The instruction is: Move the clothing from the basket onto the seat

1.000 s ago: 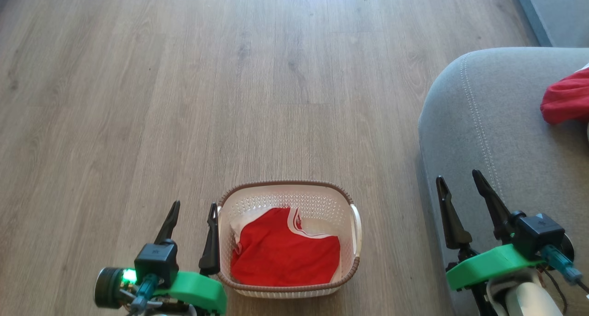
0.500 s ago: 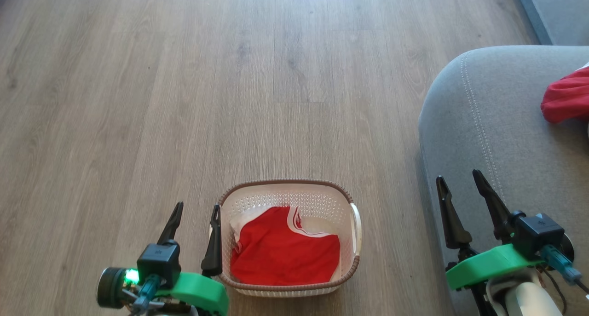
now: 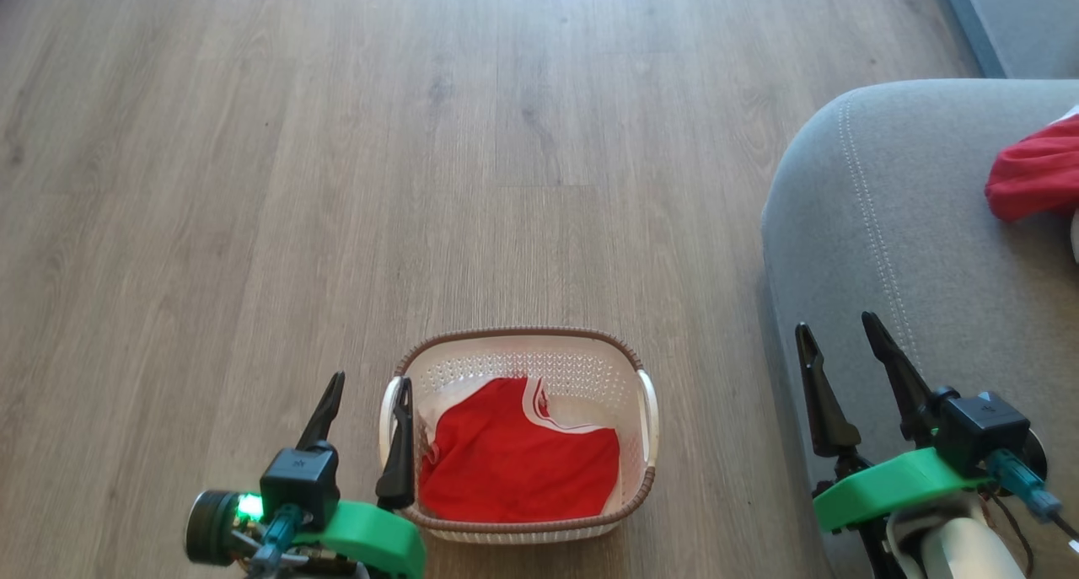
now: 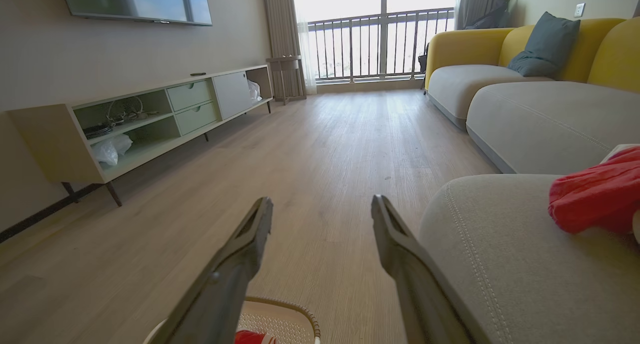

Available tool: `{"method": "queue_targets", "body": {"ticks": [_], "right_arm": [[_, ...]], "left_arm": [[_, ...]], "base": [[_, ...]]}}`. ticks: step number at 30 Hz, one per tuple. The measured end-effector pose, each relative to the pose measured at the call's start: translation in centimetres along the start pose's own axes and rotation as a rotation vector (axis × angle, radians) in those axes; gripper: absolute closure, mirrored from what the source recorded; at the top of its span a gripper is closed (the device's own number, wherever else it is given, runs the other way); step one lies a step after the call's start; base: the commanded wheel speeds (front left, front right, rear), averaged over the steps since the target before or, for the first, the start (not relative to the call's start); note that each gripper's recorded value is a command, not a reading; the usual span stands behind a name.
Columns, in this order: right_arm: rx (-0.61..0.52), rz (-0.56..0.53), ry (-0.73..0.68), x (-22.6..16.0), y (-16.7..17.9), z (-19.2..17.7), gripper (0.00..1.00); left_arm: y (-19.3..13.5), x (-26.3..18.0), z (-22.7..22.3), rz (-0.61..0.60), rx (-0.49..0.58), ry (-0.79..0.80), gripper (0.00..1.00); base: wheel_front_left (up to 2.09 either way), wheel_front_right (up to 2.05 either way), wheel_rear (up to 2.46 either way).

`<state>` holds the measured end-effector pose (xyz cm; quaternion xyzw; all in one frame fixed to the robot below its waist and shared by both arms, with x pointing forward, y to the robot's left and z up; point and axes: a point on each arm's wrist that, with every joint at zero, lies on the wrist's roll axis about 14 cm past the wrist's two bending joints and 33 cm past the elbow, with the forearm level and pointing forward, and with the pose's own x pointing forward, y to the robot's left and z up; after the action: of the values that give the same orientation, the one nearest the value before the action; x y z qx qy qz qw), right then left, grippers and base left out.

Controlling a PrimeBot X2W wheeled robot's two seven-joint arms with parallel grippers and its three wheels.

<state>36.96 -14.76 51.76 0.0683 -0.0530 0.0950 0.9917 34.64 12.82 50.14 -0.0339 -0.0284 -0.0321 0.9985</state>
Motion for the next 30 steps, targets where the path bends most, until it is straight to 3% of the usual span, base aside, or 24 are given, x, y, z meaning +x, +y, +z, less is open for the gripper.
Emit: {"method": "queue_targets", "body": {"ticks": [19, 30], "right_arm": [[0.002, -0.051, 0.042, 0.3, -1.8, -1.5, 0.0], [-0.006, -0.102, 0.121, 3.4, -4.7, -5.1, 0.0]], "left_arm": [[-1.5, 1.4, -2.8, -0.063, -0.011, 0.084, 0.0], [-4.3, 6.9, -8.0, -0.181, 0.04, 0.194, 0.0]], "base": [[0.0, 0.0, 0.0], [0.0, 0.0, 0.0]]}}
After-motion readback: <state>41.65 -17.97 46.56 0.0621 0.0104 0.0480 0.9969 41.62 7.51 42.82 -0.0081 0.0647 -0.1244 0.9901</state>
